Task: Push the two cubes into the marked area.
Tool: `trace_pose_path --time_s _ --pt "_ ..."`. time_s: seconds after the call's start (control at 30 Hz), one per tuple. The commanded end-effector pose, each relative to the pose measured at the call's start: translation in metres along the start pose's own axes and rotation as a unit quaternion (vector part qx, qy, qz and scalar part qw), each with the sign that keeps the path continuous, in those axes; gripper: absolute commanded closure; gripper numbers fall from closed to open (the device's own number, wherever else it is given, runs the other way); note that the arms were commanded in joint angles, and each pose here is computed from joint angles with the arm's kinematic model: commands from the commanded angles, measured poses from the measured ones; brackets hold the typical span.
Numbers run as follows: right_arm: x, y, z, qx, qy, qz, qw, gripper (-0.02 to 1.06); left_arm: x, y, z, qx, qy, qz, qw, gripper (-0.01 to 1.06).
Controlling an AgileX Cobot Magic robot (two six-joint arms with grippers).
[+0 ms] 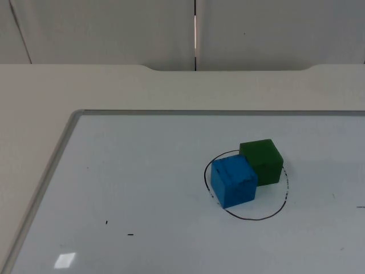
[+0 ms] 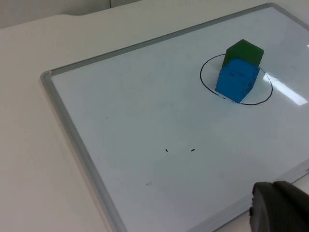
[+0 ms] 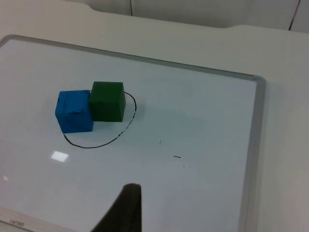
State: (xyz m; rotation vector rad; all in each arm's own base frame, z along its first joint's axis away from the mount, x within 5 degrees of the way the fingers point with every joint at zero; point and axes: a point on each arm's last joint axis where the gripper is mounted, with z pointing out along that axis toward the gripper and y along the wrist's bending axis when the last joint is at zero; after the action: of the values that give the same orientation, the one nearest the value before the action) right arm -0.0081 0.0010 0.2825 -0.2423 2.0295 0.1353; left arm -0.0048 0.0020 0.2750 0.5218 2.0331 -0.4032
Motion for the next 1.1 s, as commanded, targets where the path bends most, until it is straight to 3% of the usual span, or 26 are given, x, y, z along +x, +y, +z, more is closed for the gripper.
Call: trace_pose_path --time_s 0.0,0.23,0.3,0.4,0.43,0.47,0.5,1.07 --pt "0.0019 -0.0001 0.0013 0.002 0.002 -0.001 1.0000 0.00 -0.0001 0.0004 0.0003 -0.003 -0.006 0.001 1.000 1.05" --pt "0.0019 -0.0001 0.0013 0.002 0.002 -0.001 1.0000 0.00 -0.0001 0.0028 0.0003 -0.016 -0.006 0.008 1.000 1.00" --pt "0.0019 -0.0001 0.0013 0.002 0.002 -0.001 1.0000 0.00 -0.0002 0.0043 0.0002 -0.024 -0.007 0.013 1.000 0.83" --pt "0.0019 -0.0001 0.0013 0.002 0.002 -0.001 1.0000 0.00 -0.0004 0.0063 0.0001 -0.035 -0.008 0.018 0.999 0.33" --pt "0.0019 -0.0001 0.0013 0.002 0.002 -0.001 1.0000 0.00 -0.0004 0.0063 0.0001 -0.035 -0.008 0.018 0.999 0.33" --pt "0.0019 -0.0001 0.0013 0.002 0.002 -0.001 1.0000 0.00 -0.0005 0.0068 0.0001 -0.038 -0.008 0.020 0.999 0.13" --pt "0.0019 -0.0001 0.0013 0.002 0.002 -0.001 1.0000 0.00 -0.0005 0.0068 0.0001 -0.038 -0.008 0.020 0.999 0.00" --pt "0.0019 -0.0001 0.0013 0.002 0.002 -0.001 1.0000 0.00 -0.0001 0.0032 0.0003 -0.018 -0.006 0.049 0.999 0.00"
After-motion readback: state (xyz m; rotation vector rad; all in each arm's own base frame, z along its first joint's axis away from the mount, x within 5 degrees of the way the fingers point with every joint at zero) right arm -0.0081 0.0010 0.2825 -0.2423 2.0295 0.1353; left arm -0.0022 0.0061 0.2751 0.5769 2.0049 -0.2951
